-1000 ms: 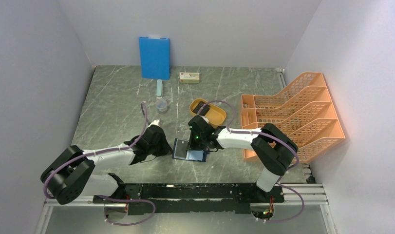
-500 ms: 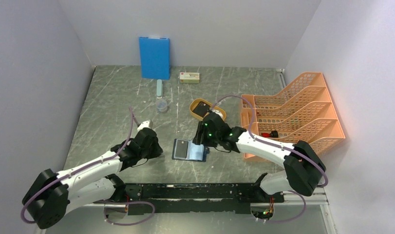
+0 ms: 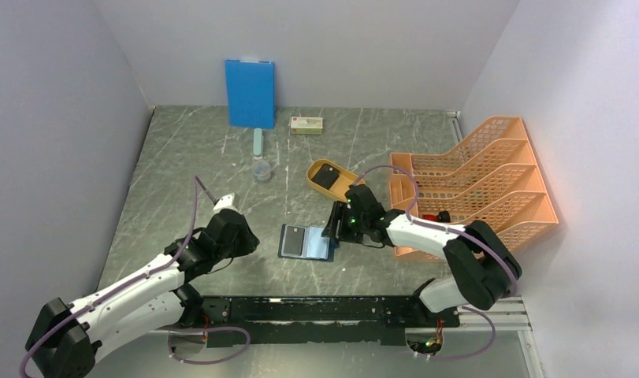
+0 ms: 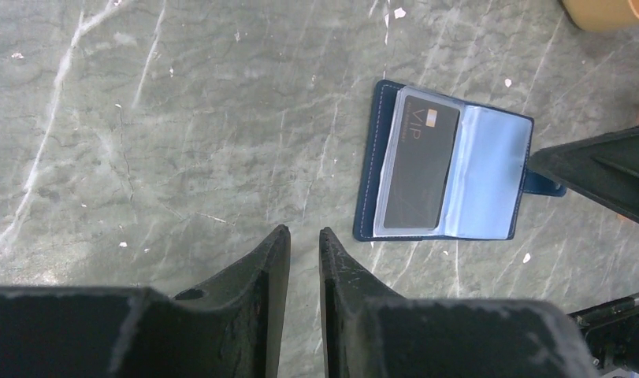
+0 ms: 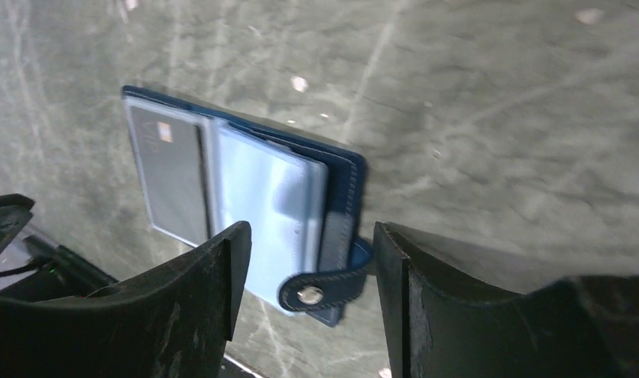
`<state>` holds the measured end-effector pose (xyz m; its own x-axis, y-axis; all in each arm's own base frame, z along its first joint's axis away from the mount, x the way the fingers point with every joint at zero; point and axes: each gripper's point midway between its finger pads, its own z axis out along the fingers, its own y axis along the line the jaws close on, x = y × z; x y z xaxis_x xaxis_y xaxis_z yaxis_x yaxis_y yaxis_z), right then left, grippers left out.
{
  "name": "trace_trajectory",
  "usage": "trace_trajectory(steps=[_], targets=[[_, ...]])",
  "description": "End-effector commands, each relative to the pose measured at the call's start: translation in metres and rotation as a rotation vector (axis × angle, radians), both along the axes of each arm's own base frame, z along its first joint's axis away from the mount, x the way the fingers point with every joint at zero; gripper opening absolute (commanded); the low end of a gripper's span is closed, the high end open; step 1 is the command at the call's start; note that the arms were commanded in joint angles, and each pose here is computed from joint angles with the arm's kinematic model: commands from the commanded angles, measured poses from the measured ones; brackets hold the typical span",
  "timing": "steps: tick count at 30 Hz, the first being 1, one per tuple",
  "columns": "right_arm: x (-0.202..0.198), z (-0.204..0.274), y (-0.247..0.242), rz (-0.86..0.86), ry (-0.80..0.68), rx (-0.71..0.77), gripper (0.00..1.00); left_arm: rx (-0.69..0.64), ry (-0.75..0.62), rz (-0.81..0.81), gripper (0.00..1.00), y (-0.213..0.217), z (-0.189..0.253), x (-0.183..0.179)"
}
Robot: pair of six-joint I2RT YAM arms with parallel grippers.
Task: Put the credit cards into the card holder
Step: Insert the credit card into the card holder, then adjust the card holder at the center of the board.
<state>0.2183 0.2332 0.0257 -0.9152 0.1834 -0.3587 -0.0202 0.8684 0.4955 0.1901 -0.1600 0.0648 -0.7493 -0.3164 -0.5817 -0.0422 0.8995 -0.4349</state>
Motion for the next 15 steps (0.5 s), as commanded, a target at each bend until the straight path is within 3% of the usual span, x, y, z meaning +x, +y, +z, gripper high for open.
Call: trace_trajectory(steps=[1,10,15], targets=[[-0.001,-0.006,0.019,0.088,0.016,0.074,0.61,0.009,0.003,-0.009,0.25,0.005,-0.002,-0.006],[0.013,-0.007,0.057,0.216,0.012,0.101,0.59,0.01,0.003,0.0,0.26,0.006,0.003,-0.006],[0.037,0.023,0.046,0.15,-0.089,0.015,0.6,0.025,-0.003,0.016,0.27,0.009,0.009,-0.003]])
